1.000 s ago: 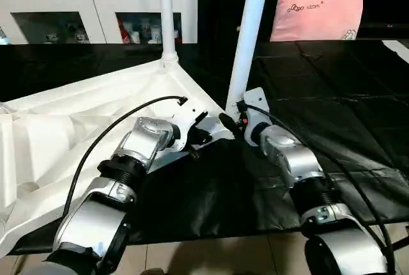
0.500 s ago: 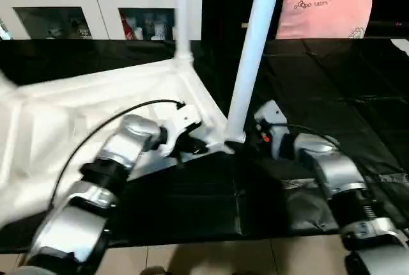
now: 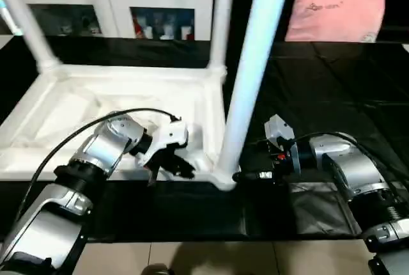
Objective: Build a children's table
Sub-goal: Rotate leg to tighten
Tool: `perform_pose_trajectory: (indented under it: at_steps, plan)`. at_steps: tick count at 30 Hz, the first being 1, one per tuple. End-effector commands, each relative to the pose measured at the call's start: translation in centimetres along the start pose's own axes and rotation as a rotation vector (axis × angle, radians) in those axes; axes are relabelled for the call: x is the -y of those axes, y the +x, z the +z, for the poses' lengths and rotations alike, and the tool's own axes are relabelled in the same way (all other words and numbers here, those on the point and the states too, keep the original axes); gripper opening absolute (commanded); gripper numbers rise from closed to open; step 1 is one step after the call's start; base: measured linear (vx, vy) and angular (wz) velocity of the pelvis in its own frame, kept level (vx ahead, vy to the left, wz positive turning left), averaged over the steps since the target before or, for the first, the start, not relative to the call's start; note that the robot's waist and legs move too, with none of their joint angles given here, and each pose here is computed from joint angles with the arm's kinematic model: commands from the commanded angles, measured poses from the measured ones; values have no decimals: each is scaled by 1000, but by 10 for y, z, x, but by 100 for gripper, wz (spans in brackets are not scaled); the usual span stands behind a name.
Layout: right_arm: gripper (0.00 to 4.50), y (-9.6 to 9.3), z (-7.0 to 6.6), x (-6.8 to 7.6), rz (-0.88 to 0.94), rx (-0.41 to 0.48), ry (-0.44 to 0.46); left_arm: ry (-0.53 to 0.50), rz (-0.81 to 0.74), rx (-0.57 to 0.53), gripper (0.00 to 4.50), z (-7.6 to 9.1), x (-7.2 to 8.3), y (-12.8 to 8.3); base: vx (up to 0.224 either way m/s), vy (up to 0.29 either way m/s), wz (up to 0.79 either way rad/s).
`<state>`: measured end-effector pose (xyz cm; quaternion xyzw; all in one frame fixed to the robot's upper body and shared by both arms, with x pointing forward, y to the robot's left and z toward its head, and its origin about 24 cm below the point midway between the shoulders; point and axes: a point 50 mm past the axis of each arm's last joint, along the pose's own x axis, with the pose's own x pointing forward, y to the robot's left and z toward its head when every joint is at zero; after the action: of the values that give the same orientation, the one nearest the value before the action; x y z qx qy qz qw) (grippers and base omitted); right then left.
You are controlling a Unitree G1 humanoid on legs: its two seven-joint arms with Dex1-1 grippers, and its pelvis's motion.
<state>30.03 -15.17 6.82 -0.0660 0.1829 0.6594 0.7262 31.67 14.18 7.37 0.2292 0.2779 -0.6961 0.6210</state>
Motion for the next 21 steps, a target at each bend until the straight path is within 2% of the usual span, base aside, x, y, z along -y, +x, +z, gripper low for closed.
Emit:
perform_pose_trajectory:
  at_steps: [1, 8, 11, 14, 21]
  plan:
    - [365, 3, 2, 0, 28, 3, -12, 52, -94, -7, 0, 7, 6, 8, 0, 0, 0]
    - [291, 8, 4, -3, 65, 36, -6, 74, -116, -7, 0, 9, 9, 12, 0, 0, 0]
    - [278, 12, 5, -6, 91, 45, -3, 78, -113, -5, 0, 10, 8, 13, 0, 0, 0]
    - [239, 14, 4, -7, 101, 46, 0, 79, -112, -5, 0, 11, 8, 13, 0, 0, 0]
    - [207, 16, 0, -11, 136, 41, 31, 75, -108, -10, 0, 9, 9, 14, 0, 0, 0]
